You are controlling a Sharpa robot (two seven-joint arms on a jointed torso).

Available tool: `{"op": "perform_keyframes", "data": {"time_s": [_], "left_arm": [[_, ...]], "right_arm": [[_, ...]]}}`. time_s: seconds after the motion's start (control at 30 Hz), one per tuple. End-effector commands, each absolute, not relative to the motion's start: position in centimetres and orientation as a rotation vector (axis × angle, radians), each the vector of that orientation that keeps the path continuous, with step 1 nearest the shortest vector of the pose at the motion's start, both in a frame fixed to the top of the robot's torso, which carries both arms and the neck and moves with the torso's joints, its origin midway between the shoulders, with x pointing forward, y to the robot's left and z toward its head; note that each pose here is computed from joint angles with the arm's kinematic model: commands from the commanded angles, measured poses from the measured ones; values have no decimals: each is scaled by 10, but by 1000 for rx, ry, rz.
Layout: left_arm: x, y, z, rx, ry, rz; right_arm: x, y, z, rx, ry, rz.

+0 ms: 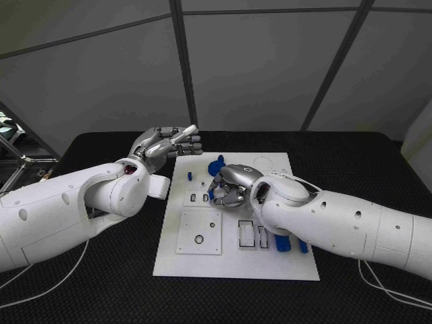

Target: Assemble the parts on the task board

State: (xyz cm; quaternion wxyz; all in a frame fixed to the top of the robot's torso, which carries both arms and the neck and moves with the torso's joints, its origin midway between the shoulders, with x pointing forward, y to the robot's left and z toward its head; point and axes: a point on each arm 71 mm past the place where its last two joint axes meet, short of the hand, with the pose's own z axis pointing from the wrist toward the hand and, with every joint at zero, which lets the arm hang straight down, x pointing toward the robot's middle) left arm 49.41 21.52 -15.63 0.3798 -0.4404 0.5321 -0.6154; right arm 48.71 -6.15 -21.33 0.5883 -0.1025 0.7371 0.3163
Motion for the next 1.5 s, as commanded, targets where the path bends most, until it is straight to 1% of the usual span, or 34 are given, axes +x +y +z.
{"op": "perform_keyframes", "data": {"time_s": [0.03, 0.37, 0.6, 0.9, 1.07, 1.17, 1.3, 1.43, 1.5], "left_arm": [[494, 214, -155, -1113, 1360, -1583], [494, 215, -155, -1113, 1360, -1583], [495, 215, -155, -1114, 1360, -1582], [496, 217, -156, -1111, 1365, -1580], [498, 220, -158, -1067, 1403, -1557], [500, 222, -161, -1016, 1461, -1524], [500, 223, -166, -919, 1595, -1448], [498, 223, -176, -800, 1797, -1316], [496, 222, -182, -691, 1919, -1191]], "right_arm": [[487, -61, -214, -243, 1723, 724], [487, -61, -213, -232, 1706, 730], [487, -62, -208, -188, 1641, 770], [481, -67, -196, -127, 1530, 926], [470, -83, -187, -101, 1483, 1045], [468, -98, -176, -56, 1482, 1121], [474, -123, -158, 67, 1519, 1188], [483, -152, -143, 180, 1539, 1200], [489, -170, -134, 237, 1535, 1187]]}}
